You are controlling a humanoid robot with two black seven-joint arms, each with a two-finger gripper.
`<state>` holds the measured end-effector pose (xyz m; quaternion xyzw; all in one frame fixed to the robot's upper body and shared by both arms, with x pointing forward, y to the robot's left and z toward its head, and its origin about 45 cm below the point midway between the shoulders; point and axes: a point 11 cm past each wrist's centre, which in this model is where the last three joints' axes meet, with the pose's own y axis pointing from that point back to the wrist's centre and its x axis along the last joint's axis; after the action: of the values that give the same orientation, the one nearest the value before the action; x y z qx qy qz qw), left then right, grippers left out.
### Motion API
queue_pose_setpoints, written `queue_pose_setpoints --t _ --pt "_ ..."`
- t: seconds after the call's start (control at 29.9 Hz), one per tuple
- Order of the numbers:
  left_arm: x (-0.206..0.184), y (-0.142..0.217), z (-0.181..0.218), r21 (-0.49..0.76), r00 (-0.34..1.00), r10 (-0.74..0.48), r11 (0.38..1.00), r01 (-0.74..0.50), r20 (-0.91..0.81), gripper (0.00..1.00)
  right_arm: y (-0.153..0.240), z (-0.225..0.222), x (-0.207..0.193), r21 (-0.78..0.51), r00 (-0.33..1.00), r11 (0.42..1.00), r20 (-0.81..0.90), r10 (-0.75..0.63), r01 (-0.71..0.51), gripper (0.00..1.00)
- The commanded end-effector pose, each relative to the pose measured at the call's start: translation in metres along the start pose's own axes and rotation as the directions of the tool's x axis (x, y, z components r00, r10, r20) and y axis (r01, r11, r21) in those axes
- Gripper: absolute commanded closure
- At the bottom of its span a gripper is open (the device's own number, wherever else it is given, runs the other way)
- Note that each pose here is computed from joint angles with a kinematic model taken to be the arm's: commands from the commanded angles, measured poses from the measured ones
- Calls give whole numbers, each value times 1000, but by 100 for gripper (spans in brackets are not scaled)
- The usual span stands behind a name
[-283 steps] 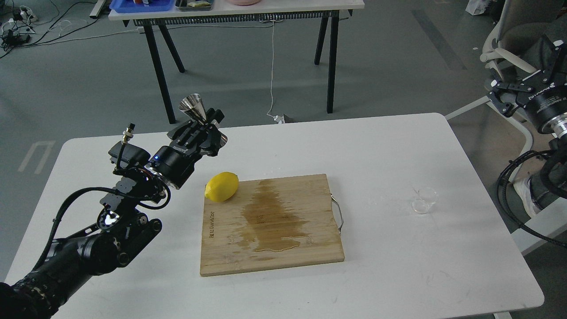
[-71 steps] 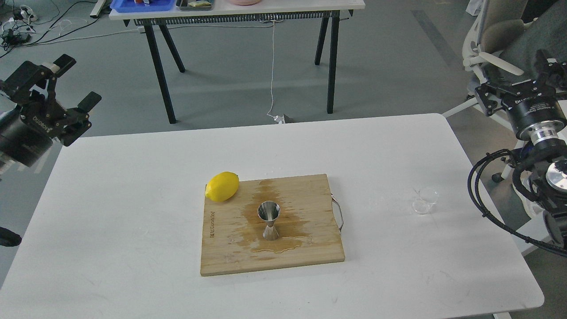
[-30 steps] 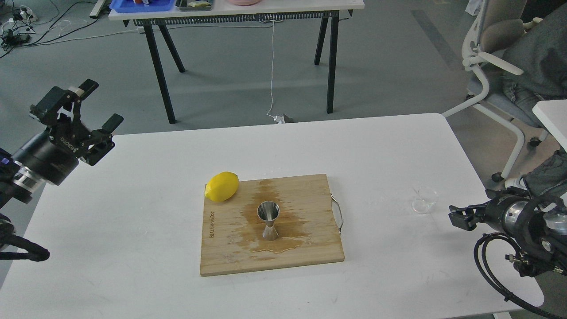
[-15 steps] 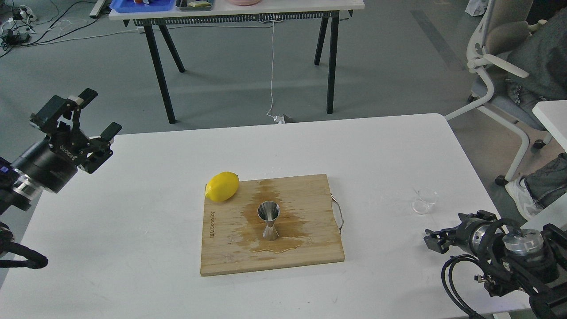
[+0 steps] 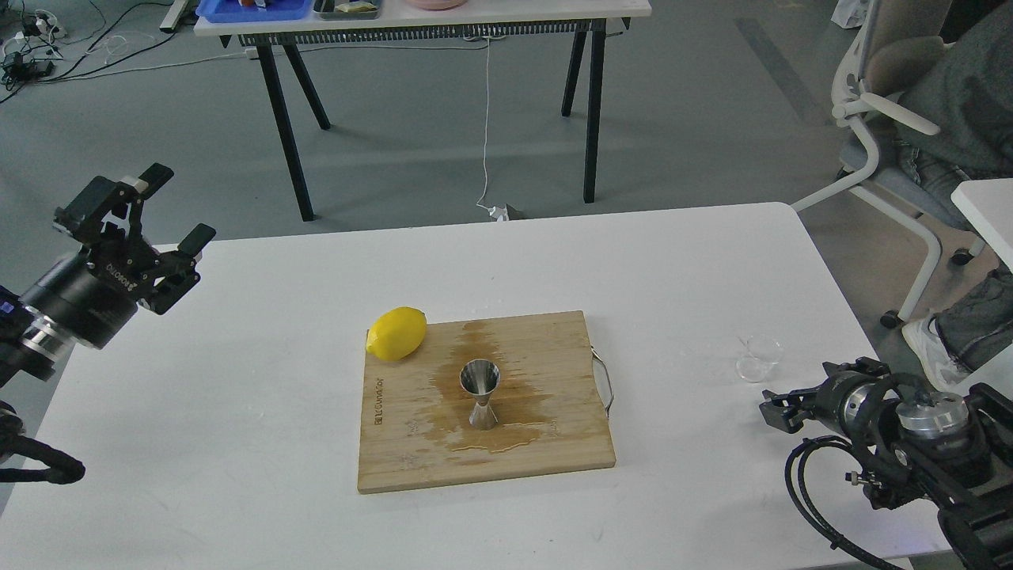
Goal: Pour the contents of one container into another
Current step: 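Move the right hand down to the small clear glass cup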
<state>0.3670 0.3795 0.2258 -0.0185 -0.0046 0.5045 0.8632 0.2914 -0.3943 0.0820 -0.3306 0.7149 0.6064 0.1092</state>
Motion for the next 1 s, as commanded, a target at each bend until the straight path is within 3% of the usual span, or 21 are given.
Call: queue_pose_setpoints --t 0.0,0.7,0.97 --pt "0 0 0 0 1000 0 1000 0 0 1 -4 2 -3 4 1000 1000 4 0 0 3" --pt "3 1 -6 9 1000 16 1000 -16 -8 1 -13 4 -36 19 999 998 8 -52 52 3" --pt "3 2 -7 12 1000 19 1000 -18 -9 1 -17 5 -40 22 998 998 22 -52 52 7"
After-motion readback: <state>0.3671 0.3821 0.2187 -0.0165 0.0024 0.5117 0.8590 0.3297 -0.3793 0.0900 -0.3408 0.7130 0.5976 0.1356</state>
